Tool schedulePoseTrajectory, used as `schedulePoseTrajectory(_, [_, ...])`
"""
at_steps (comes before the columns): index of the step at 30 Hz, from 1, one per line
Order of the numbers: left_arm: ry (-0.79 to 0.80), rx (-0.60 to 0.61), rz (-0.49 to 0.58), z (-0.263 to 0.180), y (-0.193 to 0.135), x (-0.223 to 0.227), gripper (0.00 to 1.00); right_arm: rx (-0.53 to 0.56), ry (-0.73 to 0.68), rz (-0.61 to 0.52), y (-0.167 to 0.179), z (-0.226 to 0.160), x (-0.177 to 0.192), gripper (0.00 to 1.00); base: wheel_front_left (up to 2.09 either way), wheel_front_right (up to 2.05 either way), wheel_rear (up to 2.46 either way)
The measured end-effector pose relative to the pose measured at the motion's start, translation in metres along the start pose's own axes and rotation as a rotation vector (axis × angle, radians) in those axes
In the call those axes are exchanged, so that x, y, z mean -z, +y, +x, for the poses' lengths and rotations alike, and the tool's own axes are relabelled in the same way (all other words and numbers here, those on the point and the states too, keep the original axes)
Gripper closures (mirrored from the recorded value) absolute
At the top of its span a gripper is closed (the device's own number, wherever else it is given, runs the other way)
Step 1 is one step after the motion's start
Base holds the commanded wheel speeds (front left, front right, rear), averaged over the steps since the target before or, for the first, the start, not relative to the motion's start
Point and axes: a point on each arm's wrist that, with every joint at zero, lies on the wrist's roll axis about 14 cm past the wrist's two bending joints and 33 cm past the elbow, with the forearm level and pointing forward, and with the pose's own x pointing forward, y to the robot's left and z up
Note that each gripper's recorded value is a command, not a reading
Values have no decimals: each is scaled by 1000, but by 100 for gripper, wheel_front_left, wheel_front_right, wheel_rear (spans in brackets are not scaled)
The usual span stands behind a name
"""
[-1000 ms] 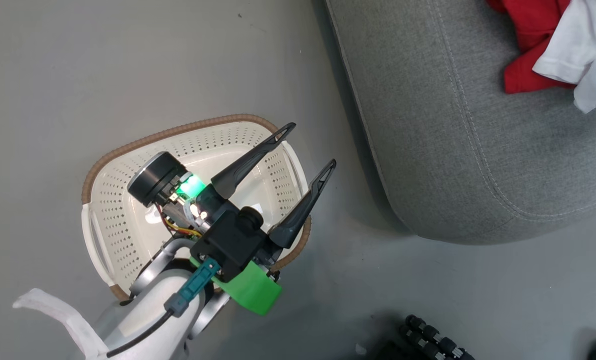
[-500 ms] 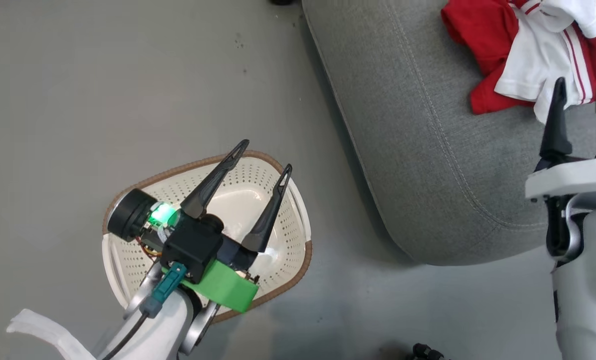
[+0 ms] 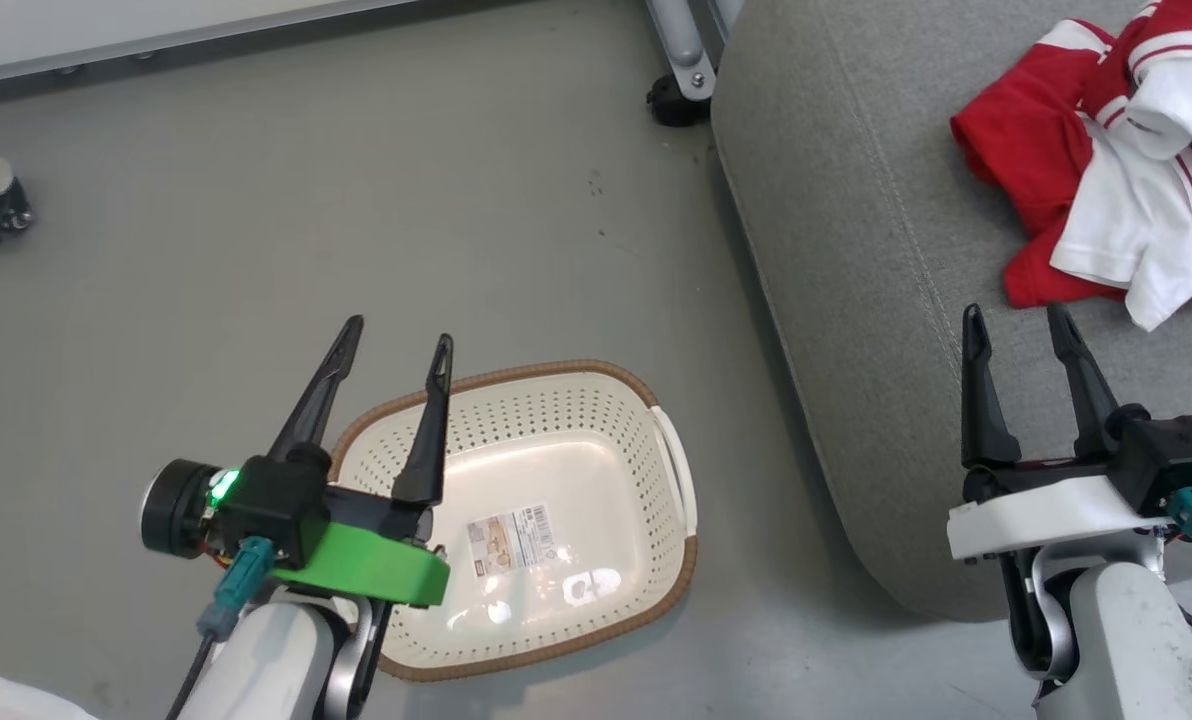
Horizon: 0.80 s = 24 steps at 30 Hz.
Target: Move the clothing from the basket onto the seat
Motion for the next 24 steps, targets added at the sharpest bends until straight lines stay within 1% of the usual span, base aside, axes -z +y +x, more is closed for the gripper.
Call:
schedulePoseTrajectory(7, [-21,-230,41,-39,58,-19,0,-101,2,40,36,-7,-7,0,0,0,0])
schedulePoseTrajectory(13, [-33,-393,70,-84,93,-31,0,-153,-1,57,54,-19,-17,0,0,0,0])
schedulePoseTrajectory(17, [-38,-429,76,-107,96,-35,0,-175,3,62,60,-29,-23,0,0,0,0])
schedulePoseTrajectory(24, [-31,-436,68,-130,88,-33,0,-190,-2,64,63,-47,-32,0,0,0,0])
